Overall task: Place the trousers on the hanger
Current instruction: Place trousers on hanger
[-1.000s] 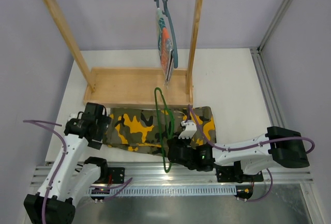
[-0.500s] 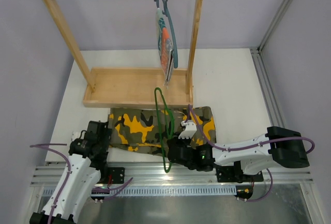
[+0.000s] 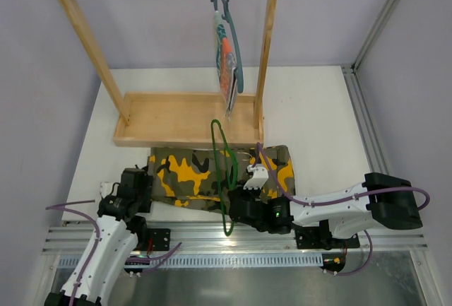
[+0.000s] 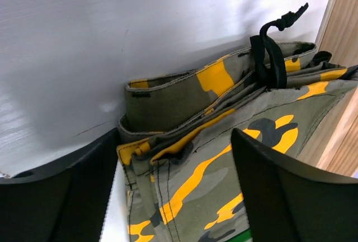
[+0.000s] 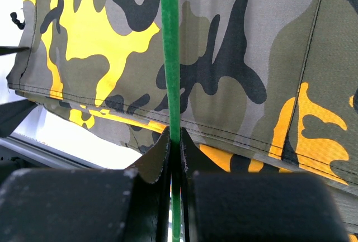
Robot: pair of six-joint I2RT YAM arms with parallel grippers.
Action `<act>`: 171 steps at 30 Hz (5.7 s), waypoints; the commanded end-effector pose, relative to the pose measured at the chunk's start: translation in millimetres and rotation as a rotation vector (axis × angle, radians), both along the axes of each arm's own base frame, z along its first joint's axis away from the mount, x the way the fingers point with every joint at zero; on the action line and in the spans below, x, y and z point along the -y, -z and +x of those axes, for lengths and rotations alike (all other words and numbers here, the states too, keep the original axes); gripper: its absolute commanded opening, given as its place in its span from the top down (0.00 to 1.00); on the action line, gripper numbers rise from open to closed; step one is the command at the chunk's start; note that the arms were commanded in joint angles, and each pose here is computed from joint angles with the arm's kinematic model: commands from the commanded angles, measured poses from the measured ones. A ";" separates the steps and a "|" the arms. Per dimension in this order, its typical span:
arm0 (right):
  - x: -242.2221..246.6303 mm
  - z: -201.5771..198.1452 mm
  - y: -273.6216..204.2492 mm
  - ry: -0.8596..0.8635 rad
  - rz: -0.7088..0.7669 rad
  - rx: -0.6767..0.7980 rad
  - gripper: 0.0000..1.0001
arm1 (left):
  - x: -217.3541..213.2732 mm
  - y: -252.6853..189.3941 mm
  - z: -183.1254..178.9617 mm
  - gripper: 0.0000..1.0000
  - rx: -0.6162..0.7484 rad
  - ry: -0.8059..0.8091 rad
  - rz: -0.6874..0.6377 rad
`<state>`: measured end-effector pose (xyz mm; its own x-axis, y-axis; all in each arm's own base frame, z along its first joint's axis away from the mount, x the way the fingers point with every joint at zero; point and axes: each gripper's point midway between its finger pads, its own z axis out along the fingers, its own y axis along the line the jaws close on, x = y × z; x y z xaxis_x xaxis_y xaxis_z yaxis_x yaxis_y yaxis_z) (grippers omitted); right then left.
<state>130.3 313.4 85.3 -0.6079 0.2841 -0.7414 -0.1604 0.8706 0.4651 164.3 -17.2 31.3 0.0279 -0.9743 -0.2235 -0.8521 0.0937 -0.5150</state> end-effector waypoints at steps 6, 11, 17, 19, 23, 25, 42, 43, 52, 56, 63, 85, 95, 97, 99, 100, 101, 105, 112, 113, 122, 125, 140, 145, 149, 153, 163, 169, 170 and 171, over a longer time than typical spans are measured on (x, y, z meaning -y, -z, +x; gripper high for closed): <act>-1.6 7.5 -11.9 0.029 0.037 0.025 0.96 | -6.0 18.0 -1.2 0.56 -0.064 -0.009 0.040; -1.7 8.3 -16.5 0.024 0.038 0.034 0.96 | -16.0 -12.1 8.2 0.85 -0.033 0.075 0.158; -7.6 8.1 -14.0 0.018 0.043 0.032 0.96 | 4.1 -49.7 37.2 1.00 0.045 0.389 0.281; -8.9 7.6 -11.1 0.015 0.043 0.023 0.96 | 20.3 -67.4 48.4 1.00 0.128 0.489 0.313; -8.6 9.1 -6.9 0.018 0.036 0.013 0.96 | 52.2 -97.1 59.2 1.00 0.304 0.652 0.340; -7.1 10.5 -5.7 0.023 0.033 0.010 0.96 | 67.2 -103.2 58.4 1.00 0.357 0.743 0.349; 5.5 11.7 3.7 0.081 -0.016 -0.038 0.96 | 87.3 -130.7 43.6 1.00 0.506 1.002 0.494; 5.8 12.6 1.3 0.087 -0.015 -0.037 0.96 | 93.0 -129.6 44.6 1.00 0.509 1.030 0.486; 9.3 16.0 -13.9 0.062 0.006 -0.030 0.96 | 100.2 -154.6 46.2 1.00 0.591 1.103 0.549; 12.4 20.3 -19.2 0.075 0.037 -0.033 0.97 | 109.0 -162.6 45.0 1.00 0.630 1.167 0.559; 12.7 25.2 -25.3 0.071 0.056 -0.029 0.96 | 122.9 -163.6 41.5 1.00 0.674 1.246 0.544; 14.7 18.8 -1.5 0.076 0.086 -0.088 0.96 | 238.7 -141.7 -5.6 1.00 0.841 1.695 0.280; 21.8 20.0 -3.5 0.095 0.091 -0.080 0.96 | 282.5 -110.6 -9.0 1.00 0.750 1.779 0.271; 26.5 21.2 -4.9 0.107 0.096 -0.074 0.97 | 286.8 -102.5 -12.6 1.00 0.741 1.785 0.246; 29.2 21.6 -7.0 0.112 0.103 -0.067 0.96 | 293.7 -101.1 -15.5 0.98 0.760 1.786 0.212; 31.1 22.1 -6.4 0.117 0.098 -0.064 0.96 | 295.4 -98.6 -18.7 0.97 0.764 1.792 0.200; 32.0 22.7 -6.8 0.119 0.096 -0.062 0.96 | 297.4 -98.8 -20.2 0.93 0.772 1.793 0.189; 32.7 22.6 -6.7 0.120 0.094 -0.060 0.96 | 303.7 -108.9 -26.2 0.91 0.833 1.791 0.138; 35.9 24.1 -10.0 0.129 0.104 -0.052 0.96 | 313.4 -93.4 -44.0 0.80 0.749 1.910 0.046; 36.6 23.7 -11.7 0.129 0.111 -0.051 0.96 | 314.7 -90.6 -44.8 0.79 0.737 1.919 0.040; 41.8 23.2 -12.5 0.130 0.120 -0.046 0.96 | 311.4 -128.1 -21.0 0.47 0.826 1.776 0.123; 43.0 22.9 -11.0 0.129 0.122 -0.045 0.96 | 302.4 -155.3 -8.0 0.36 0.838 1.703 0.199; 42.1 22.4 -9.3 0.122 0.118 -0.048 0.96 | 132.9 -117.1 34.1 0.19 0.304 1.155 0.264; 43.4 22.0 -11.7 0.119 0.116 -0.045 0.96 | 165.1 -103.1 39.6 0.26 0.438 1.208 0.143; 42.0 22.8 -19.8 0.116 0.127 -0.036 0.96 | 188.2 -104.3 48.7 0.35 0.438 1.274 0.081; 37.1 24.1 -32.6 0.099 0.128 -0.019 0.96 | 191.1 -92.3 48.1 0.35 0.383 1.296 0.080; -14.8 28.8 -77.9 0.035 0.209 0.006 0.96 | 53.2 -201.4 60.6 0.25 0.218 0.846 0.631; -72.3 33.0 -102.8 -0.017 0.253 0.004 0.96 | 44.2 -226.2 57.7 0.25 0.187 0.871 0.692; -76.6 33.9 -108.5 -0.020 0.260 0.009 0.96 | 44.1 -224.1 56.0 0.25 0.177 0.885 0.695; -77.1 34.4 -107.7 -0.021 0.252 0.012 0.96 | 44.1 -222.0 55.9 0.25 0.169 0.893 0.698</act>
